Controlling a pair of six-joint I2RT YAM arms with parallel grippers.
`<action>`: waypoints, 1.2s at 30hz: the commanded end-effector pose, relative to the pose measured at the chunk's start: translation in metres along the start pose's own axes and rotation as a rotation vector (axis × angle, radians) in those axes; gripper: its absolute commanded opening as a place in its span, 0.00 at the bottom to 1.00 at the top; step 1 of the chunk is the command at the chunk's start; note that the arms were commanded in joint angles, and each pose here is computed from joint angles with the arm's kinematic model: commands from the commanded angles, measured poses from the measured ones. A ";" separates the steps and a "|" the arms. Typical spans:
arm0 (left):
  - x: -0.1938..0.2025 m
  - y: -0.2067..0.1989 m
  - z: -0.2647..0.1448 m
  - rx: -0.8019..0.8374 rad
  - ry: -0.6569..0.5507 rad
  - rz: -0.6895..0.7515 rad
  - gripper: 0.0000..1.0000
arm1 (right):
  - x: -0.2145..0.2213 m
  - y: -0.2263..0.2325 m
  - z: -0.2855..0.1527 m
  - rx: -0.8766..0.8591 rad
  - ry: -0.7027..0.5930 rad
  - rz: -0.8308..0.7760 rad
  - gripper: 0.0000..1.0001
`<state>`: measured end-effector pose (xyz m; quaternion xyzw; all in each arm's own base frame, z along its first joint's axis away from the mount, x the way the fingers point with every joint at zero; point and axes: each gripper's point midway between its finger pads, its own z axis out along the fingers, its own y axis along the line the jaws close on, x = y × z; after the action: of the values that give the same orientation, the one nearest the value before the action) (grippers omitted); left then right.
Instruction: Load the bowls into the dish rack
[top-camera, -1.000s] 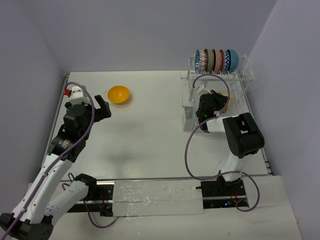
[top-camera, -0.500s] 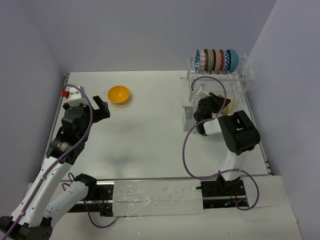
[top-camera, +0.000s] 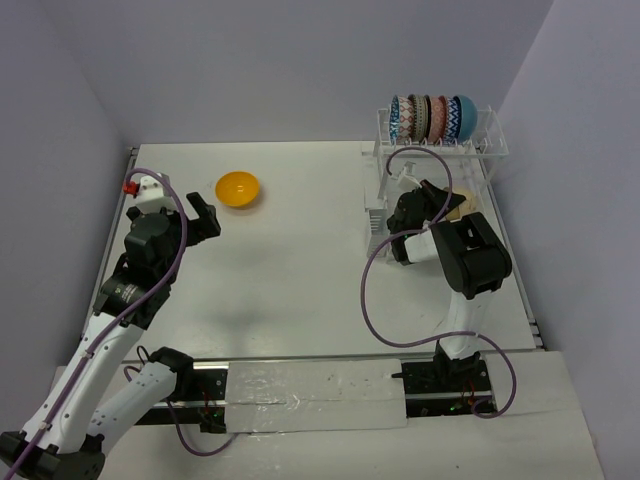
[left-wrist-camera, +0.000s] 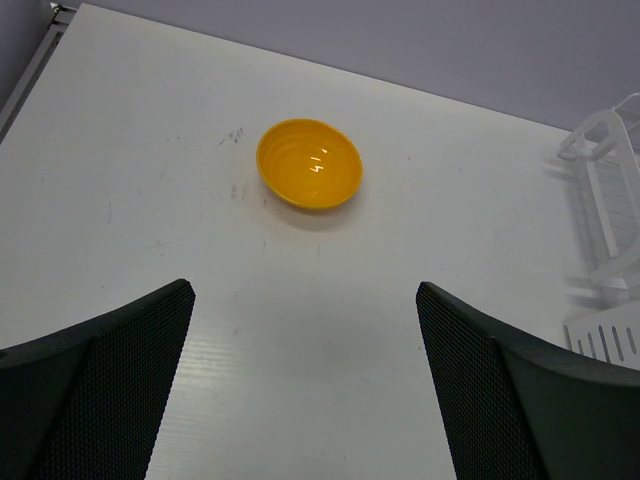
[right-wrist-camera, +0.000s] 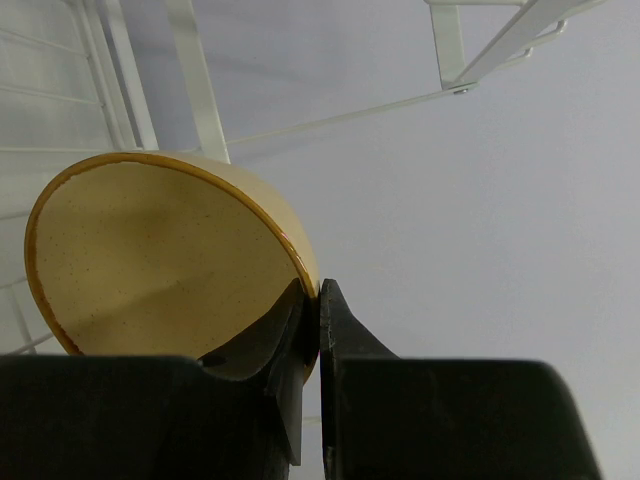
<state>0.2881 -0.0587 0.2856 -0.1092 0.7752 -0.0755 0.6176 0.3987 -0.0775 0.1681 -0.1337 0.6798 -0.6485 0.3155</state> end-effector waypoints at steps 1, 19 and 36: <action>-0.009 -0.002 0.000 0.004 -0.035 0.001 0.99 | -0.005 -0.005 -0.002 0.028 -0.009 0.113 0.09; -0.012 -0.003 -0.004 0.014 -0.049 -0.005 0.99 | -0.010 0.015 -0.021 -0.107 -0.102 0.063 0.27; -0.014 -0.001 -0.005 0.008 -0.056 -0.006 0.99 | -0.008 -0.020 -0.006 -0.013 -0.038 0.123 0.00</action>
<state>0.2866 -0.0592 0.2878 -0.1083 0.7730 -0.0780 0.6202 0.4004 -0.0579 0.1603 -0.1631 0.6952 -0.6066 0.3495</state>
